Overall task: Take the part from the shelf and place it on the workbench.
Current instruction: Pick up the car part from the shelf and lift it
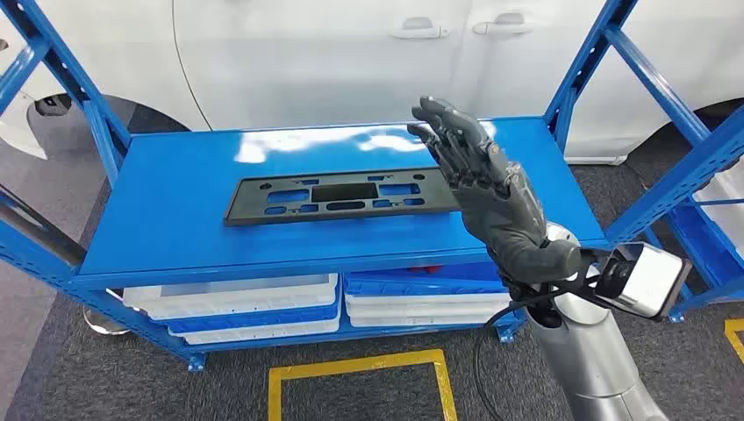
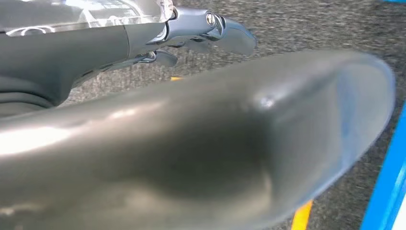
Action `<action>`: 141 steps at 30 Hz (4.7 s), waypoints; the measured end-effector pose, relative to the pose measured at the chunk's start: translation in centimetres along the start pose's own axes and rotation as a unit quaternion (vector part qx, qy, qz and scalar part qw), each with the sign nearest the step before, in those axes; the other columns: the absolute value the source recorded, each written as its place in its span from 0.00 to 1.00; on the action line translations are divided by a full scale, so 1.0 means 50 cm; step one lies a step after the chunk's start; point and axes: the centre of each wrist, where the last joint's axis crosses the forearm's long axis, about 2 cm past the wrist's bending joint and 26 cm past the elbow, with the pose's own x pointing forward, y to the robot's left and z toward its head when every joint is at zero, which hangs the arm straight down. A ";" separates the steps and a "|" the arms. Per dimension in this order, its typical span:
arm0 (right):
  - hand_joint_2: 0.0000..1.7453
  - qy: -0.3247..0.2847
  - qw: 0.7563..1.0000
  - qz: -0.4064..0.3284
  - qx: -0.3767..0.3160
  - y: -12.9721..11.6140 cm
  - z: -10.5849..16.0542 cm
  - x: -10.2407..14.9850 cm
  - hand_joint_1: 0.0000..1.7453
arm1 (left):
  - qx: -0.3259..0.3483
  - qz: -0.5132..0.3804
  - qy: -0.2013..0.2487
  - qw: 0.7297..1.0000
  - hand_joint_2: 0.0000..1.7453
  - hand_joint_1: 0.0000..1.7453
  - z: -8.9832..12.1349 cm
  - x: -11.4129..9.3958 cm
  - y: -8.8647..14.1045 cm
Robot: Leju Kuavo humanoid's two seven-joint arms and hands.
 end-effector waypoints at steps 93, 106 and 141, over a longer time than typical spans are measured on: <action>1.00 0.364 0.640 0.590 0.330 0.264 0.100 -0.368 0.99 | 0.006 -0.094 0.064 0.993 0.00 0.00 -0.005 0.003 0.025; 1.00 0.363 0.627 0.597 0.344 0.256 0.113 -0.370 1.00 | 0.010 -0.091 0.052 0.994 0.00 0.00 -0.006 0.006 0.023; 1.00 -0.054 0.981 0.003 -0.185 0.094 -0.040 -0.032 1.00 | 0.041 0.032 -0.024 0.998 1.00 0.00 0.004 -0.017 0.032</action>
